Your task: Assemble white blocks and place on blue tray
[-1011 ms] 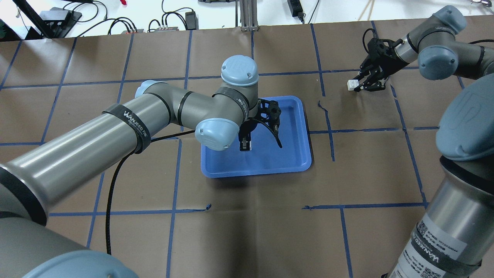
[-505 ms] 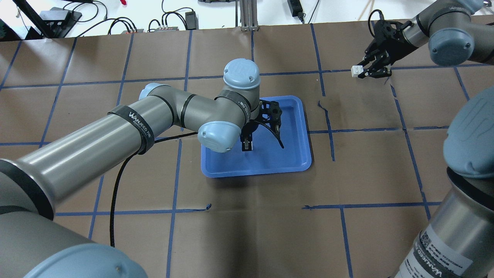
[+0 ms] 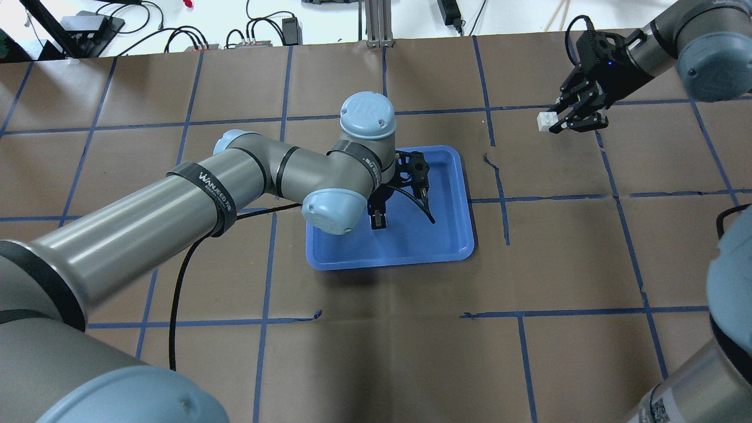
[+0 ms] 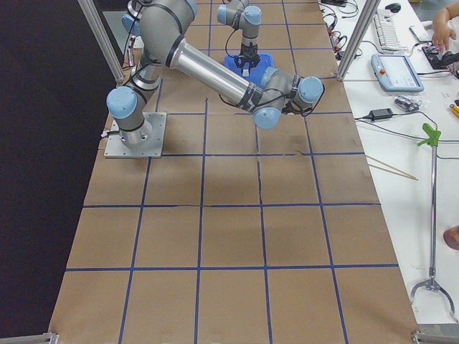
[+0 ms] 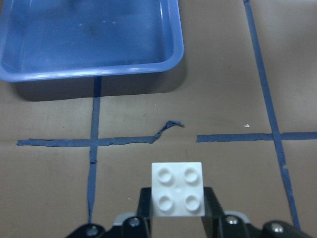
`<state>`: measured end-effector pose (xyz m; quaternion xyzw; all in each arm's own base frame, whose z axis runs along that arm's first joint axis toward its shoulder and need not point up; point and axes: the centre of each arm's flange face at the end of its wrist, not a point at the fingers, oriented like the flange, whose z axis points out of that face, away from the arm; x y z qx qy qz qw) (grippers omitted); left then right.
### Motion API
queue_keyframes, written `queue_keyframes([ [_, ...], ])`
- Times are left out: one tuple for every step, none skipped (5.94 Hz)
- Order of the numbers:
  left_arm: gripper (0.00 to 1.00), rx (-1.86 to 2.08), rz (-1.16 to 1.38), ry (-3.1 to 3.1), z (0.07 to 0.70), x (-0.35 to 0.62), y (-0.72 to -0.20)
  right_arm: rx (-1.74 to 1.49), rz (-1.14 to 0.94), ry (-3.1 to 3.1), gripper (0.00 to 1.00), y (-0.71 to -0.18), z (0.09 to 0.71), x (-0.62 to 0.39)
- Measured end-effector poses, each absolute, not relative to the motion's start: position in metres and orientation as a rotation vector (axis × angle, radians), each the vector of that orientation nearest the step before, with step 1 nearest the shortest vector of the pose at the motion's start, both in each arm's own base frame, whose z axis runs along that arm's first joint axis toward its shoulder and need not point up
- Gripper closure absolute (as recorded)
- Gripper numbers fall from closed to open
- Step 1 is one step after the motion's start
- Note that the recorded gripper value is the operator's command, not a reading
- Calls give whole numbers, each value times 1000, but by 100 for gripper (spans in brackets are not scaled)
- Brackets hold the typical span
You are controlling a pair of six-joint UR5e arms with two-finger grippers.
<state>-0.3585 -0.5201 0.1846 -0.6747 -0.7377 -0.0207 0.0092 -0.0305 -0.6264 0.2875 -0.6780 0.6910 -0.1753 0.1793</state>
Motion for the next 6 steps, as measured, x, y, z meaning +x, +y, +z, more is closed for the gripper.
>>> queue_keyframes([
  [19, -2108, -61, -2307, 183, -358, -519, -1917, -493, 1946, 64, -596, 295, -21],
  [16, -2108, -57, -2307, 182, -358, -519, -1932, -495, 1932, 64, -573, 299, -13],
  [16, -2107, -48, -2307, 185, -358, -518, -1951, -500, 1912, 64, -558, 296, -8],
  [16, -2109, -26, -2312, 195, -358, -519, -1963, -509, 1902, 64, -551, 291, -6],
  [16, -2100, 21, -2337, 219, -354, -523, -1966, -515, 1901, 64, -548, 289, -4],
  [16, -2068, 53, -2376, 252, -340, -526, -1965, -519, 1901, 64, -547, 288, -3],
])
